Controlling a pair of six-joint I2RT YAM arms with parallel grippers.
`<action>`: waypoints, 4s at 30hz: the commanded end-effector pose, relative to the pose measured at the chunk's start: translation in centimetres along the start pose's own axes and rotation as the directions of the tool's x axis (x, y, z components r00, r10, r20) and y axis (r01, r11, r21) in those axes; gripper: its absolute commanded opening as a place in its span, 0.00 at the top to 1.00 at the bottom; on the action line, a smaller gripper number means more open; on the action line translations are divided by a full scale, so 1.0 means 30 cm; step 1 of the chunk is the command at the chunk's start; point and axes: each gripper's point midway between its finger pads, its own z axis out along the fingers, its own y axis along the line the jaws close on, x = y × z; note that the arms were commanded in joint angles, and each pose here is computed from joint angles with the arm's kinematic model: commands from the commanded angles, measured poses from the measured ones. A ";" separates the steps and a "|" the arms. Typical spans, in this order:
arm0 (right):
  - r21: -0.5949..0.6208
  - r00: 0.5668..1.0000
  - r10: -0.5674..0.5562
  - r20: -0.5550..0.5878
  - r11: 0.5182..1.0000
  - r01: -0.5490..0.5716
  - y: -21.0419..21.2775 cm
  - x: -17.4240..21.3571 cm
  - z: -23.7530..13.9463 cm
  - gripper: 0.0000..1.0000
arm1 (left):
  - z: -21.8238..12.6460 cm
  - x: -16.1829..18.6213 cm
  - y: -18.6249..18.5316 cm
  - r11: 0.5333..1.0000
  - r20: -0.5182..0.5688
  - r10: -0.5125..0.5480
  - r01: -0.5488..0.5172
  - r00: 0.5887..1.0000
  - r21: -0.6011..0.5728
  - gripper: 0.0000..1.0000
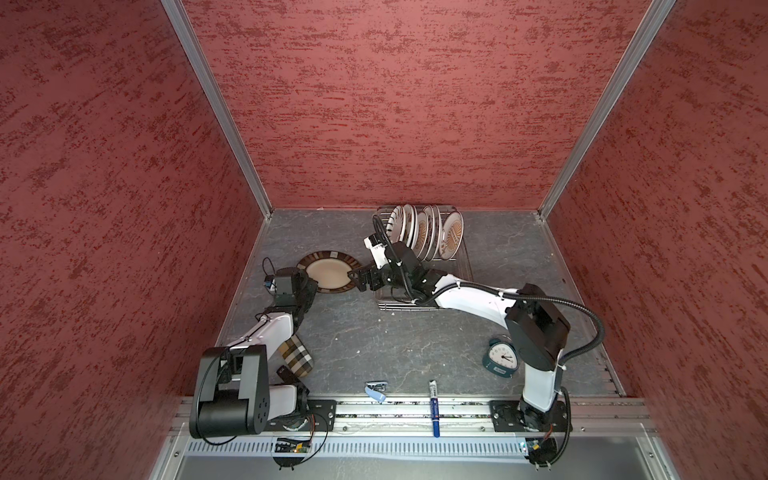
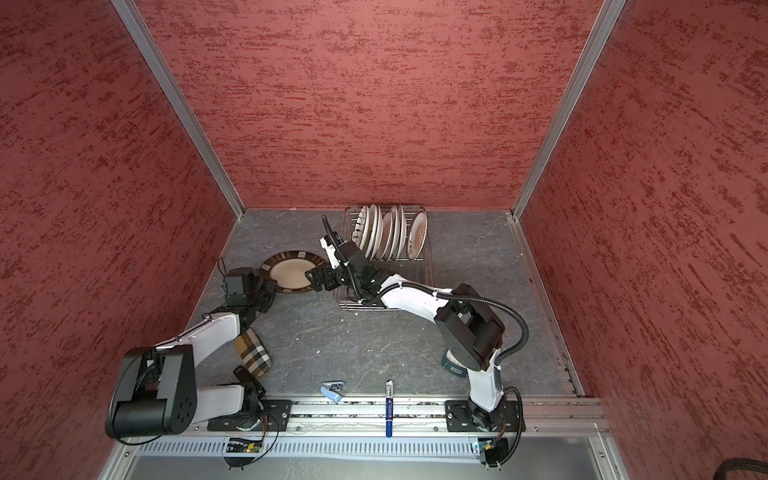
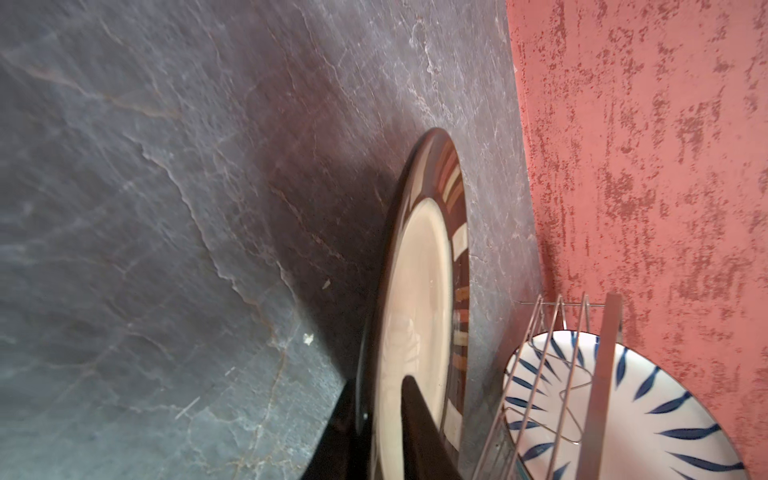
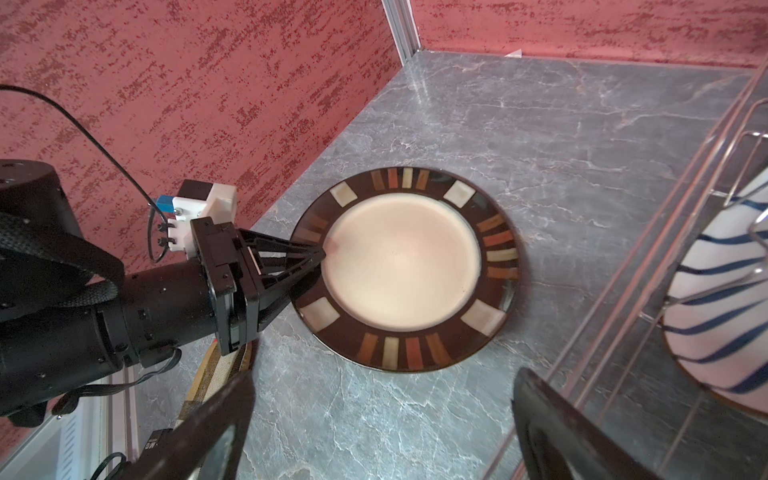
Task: Unload the plates from the dish rack
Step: 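Lower the plate onto the table with left gripper while right gripper reaches rack, then reach the right gripper to the blue-striped white plate while left gripper rises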
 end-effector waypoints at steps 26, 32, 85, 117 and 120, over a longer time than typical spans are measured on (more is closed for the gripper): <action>-0.043 0.998 -0.009 0.058 0.999 0.011 0.046 -0.049 -0.031 0.03 | 0.022 -0.041 -0.002 0.996 0.066 0.073 -0.069 0.995 -0.052 0.35; -0.031 0.998 -0.017 0.062 0.999 0.019 0.042 -0.047 -0.054 0.03 | 0.006 -0.044 0.006 0.995 0.082 0.078 -0.073 0.994 -0.062 0.29; 0.359 0.867 0.002 0.499 0.910 -0.209 -0.215 -0.456 -0.663 0.01 | -0.565 0.221 -0.721 0.353 0.217 0.454 -0.398 0.864 0.847 0.01; 0.660 0.982 0.049 0.182 0.734 -0.159 -0.525 -0.511 -0.248 0.57 | -0.377 0.292 -0.671 0.509 0.143 0.517 -0.437 0.844 0.742 0.01; 0.677 0.988 0.058 0.146 0.722 -0.142 -0.545 -0.497 -0.209 0.61 | -0.369 0.275 -0.664 0.534 0.145 0.494 -0.430 0.857 0.728 0.01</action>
